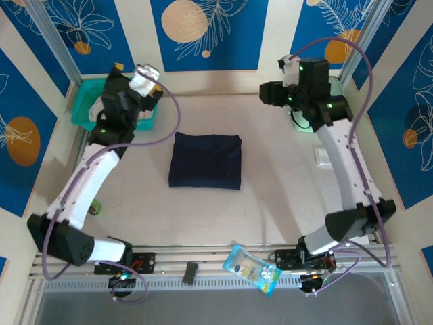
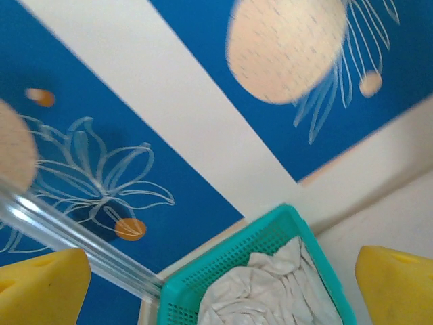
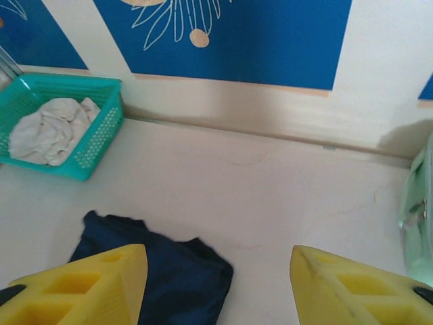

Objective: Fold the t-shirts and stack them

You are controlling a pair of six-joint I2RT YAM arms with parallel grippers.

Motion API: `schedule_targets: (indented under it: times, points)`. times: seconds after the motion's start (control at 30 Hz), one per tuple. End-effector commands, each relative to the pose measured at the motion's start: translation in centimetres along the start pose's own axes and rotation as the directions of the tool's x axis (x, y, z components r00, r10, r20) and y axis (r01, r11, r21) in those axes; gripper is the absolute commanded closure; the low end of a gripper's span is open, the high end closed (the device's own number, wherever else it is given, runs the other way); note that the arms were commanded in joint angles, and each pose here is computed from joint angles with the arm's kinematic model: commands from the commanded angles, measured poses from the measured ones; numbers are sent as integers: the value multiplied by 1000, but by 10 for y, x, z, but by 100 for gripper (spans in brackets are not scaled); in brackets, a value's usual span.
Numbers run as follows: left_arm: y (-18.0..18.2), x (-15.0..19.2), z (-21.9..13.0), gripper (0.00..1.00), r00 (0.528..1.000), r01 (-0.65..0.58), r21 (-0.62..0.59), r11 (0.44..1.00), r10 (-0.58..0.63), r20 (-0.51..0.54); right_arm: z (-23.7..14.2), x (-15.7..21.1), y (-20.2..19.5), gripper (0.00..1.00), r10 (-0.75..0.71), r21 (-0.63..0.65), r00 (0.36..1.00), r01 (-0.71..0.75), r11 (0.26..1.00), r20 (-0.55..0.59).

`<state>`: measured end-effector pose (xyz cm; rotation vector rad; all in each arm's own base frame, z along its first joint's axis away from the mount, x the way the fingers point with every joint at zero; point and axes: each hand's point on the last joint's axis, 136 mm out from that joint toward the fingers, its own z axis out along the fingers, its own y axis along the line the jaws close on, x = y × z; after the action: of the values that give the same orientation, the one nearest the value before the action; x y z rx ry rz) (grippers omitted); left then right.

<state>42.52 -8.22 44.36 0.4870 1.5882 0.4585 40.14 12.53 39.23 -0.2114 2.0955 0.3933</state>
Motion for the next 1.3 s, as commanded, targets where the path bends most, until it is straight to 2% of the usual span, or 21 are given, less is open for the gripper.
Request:
schedule_targets:
  times: [0.0,0.1,0.13,0.23,0.3,0.4,0.53,0.6,0.73,0.87,1.03,1.27]
  points:
    - [0,31,-36,1,959,195,62,979,-178,-220,-17,56,-7,42,171,77,967,-159,984,-188]
    - [-9,48,-70,0,889,324,113,939,-261,-377,-29,87,-2,41,275,86,932,-261,961,-236]
    - [-17,58,-83,3,855,360,137,923,-268,-443,-30,100,0,41,303,86,917,-291,953,-259]
    - [-48,89,-115,10,735,472,189,861,-266,-623,-24,136,8,42,368,104,873,-353,930,-321]
    - [-71,106,-131,10,660,544,216,811,-254,-707,-15,160,13,42,397,122,844,-379,917,-360]
    - [-99,129,-141,10,577,615,199,763,-263,-773,5,196,23,42,418,157,802,-390,907,-427]
    - [-136,155,-136,13,508,675,179,716,-275,-816,37,235,36,42,400,227,760,-329,916,-512]
    - [-156,163,-129,16,483,696,176,696,-272,-832,54,247,44,42,389,243,744,-305,921,-543]
    - [-191,180,-107,18,457,694,168,701,-248,-854,89,265,50,38,374,284,730,-252,925,-572]
    - [-219,202,-80,25,448,641,155,751,-204,-870,118,277,45,36,370,329,720,-205,922,-588]
    - [-246,242,-47,31,403,558,113,822,-150,-903,149,291,36,36,373,370,700,-166,914,-609]
    - [-292,274,-18,34,357,579,117,807,-121,-926,165,316,34,36,389,383,661,-163,909,-642]
